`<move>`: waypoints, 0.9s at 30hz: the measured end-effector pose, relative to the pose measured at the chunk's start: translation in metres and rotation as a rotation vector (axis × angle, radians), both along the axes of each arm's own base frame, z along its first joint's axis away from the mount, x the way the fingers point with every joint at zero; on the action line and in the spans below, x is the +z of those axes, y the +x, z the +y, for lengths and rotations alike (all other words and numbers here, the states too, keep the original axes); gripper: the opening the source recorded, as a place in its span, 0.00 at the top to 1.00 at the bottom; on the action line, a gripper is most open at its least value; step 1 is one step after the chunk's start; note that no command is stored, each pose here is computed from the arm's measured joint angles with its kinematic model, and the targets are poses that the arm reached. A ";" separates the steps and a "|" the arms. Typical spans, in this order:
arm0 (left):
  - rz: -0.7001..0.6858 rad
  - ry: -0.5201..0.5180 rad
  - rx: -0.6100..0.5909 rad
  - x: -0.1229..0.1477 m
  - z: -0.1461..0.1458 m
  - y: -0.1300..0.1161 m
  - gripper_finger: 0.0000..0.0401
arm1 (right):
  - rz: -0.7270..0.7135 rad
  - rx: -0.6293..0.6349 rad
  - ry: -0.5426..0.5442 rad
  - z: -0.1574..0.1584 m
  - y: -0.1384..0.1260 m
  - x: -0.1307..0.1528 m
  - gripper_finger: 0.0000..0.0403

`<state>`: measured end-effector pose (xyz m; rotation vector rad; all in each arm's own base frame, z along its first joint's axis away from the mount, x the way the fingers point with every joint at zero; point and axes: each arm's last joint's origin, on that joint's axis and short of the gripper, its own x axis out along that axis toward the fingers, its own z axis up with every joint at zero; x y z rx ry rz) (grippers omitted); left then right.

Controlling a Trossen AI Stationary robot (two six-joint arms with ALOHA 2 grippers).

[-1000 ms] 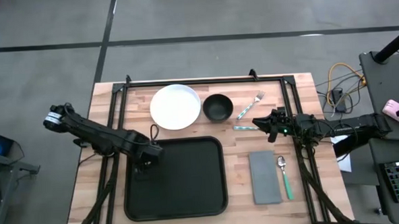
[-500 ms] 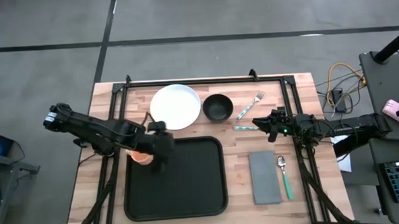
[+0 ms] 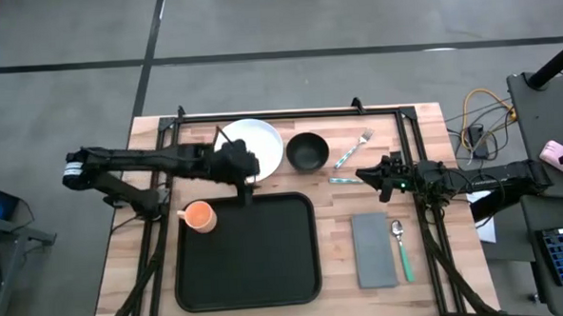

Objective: Set up tray
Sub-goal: Put the white plate on the black serving tray to the bottom right of the orange cup

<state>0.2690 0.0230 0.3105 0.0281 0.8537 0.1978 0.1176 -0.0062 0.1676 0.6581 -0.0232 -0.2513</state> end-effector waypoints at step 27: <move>0.317 -0.134 0.004 -0.088 0.075 0.031 0.44 | 0.065 0.077 -0.267 0.001 0.000 -0.001 0.83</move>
